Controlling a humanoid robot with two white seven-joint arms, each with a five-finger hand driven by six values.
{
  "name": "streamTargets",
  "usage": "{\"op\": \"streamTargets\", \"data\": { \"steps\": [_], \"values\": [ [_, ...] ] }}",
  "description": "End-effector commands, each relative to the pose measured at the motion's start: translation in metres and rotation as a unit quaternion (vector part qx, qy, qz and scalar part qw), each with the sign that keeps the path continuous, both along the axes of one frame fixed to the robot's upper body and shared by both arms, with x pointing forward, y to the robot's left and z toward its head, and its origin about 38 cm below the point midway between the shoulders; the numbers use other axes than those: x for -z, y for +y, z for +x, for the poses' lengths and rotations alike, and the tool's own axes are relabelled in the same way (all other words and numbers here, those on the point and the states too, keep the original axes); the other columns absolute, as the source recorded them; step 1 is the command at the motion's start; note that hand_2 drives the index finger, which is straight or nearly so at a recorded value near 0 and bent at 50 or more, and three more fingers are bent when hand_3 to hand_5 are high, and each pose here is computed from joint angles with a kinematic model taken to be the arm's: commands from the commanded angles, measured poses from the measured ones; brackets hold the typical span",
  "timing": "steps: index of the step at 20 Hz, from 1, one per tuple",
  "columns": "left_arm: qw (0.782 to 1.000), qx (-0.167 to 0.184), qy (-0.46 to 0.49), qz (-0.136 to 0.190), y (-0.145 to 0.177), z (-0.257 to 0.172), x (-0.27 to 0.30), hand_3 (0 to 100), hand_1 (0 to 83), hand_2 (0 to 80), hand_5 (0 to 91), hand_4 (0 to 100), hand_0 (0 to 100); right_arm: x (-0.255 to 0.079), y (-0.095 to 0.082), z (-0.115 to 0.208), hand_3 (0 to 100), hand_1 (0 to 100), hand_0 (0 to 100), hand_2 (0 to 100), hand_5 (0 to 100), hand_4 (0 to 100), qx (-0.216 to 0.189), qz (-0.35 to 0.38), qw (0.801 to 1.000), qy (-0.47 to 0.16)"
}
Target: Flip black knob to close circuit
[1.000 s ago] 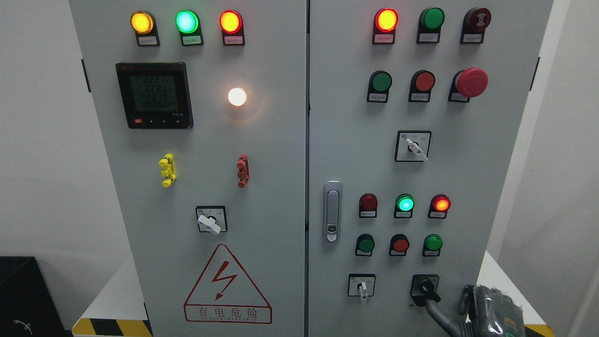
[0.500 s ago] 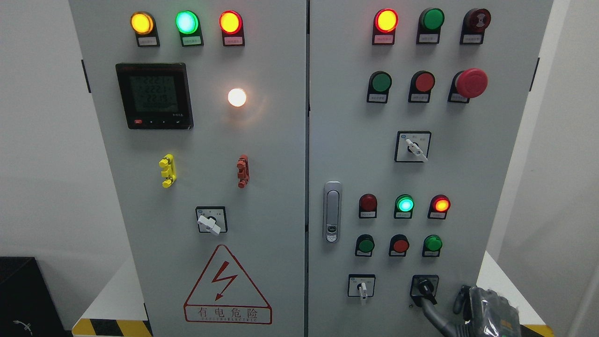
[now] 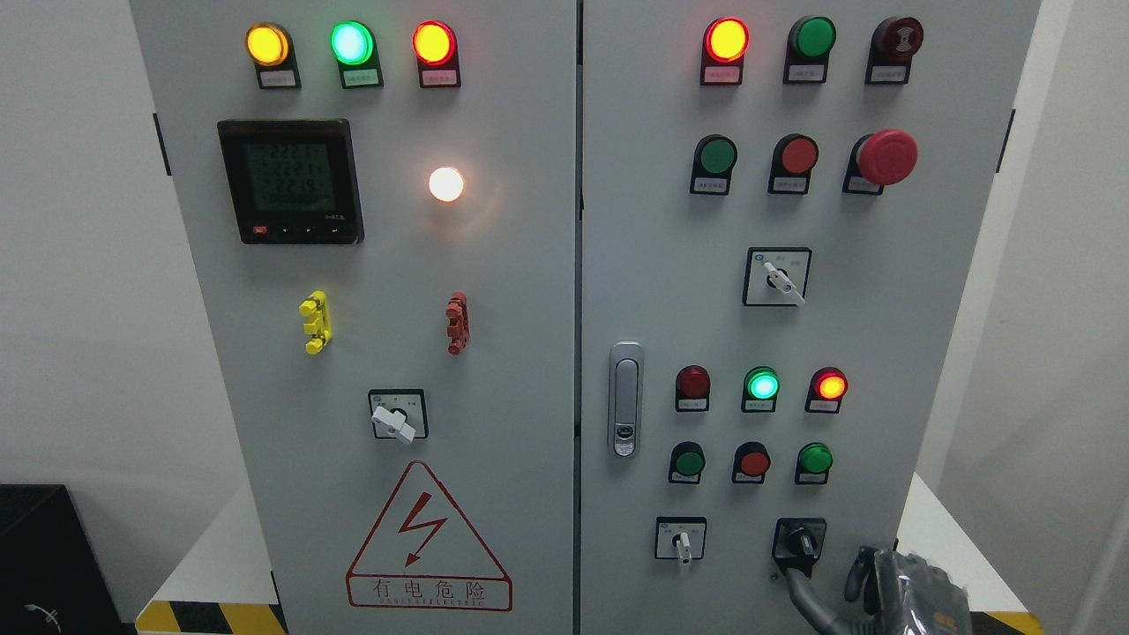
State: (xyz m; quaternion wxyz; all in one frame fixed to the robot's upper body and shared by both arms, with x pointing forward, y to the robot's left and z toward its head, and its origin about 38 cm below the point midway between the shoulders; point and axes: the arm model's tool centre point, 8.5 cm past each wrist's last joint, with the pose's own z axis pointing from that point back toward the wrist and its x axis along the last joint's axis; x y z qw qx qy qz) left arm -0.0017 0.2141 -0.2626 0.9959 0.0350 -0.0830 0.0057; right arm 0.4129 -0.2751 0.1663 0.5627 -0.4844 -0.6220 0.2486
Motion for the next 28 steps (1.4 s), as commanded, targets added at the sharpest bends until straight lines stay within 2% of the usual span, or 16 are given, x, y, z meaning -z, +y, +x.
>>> {"op": "streamTargets", "data": {
  "steps": [1,6,8,12,14,18,23,26,28],
  "values": [
    [1.0,0.02,0.01,-0.001,-0.001,-0.007,0.0,0,55.6,0.0,0.0,0,12,-0.005,0.014,-0.011,92,24,0,74,84,77,-0.021,0.014,0.999,-0.02],
    [1.0,0.021,0.01,0.0,-0.001,-0.007,0.0,0,55.6,0.0,0.0,0,12,-0.003,0.017,-0.029,88,23,0,68,74,73,-0.035,0.048,0.998,-0.03],
    [1.0,0.02,0.01,0.0,-0.001,-0.007,0.0,0,55.6,0.0,0.0,0,12,0.0,0.018,-0.038,87,22,0,66,71,72,-0.049,0.092,0.994,-0.036],
    [1.0,0.02,0.011,-0.001,-0.001,-0.007,0.0,0,55.6,0.0,0.0,0,12,0.005,0.024,-0.055,80,19,0,53,56,67,-0.093,0.191,0.976,-0.056],
    [1.0,0.02,0.011,-0.001,-0.001,-0.007,0.0,0,55.6,0.0,0.0,0,12,0.009,0.024,-0.063,78,18,0,48,52,64,-0.107,0.235,0.965,-0.056],
    [1.0,0.021,0.011,-0.001,-0.001,-0.007,0.0,0,55.6,0.0,0.0,0,12,0.011,0.023,-0.075,69,17,0,38,45,59,-0.13,0.324,0.934,-0.071],
    [1.0,0.021,0.011,-0.001,-0.001,-0.007,0.0,0,55.6,0.0,0.0,0,12,0.024,0.026,-0.096,50,16,0,27,27,43,-0.171,0.457,0.868,-0.091],
    [1.0,0.021,0.011,-0.001,-0.001,-0.007,0.0,0,55.6,0.0,0.0,0,12,0.03,0.032,-0.105,36,17,0,20,18,30,-0.205,0.481,0.848,-0.088],
    [1.0,0.021,0.01,0.0,-0.001,-0.007,0.0,0,55.6,0.0,0.0,0,12,0.034,0.037,-0.11,24,17,0,12,4,17,-0.222,0.49,0.839,-0.083]
  ]
}}
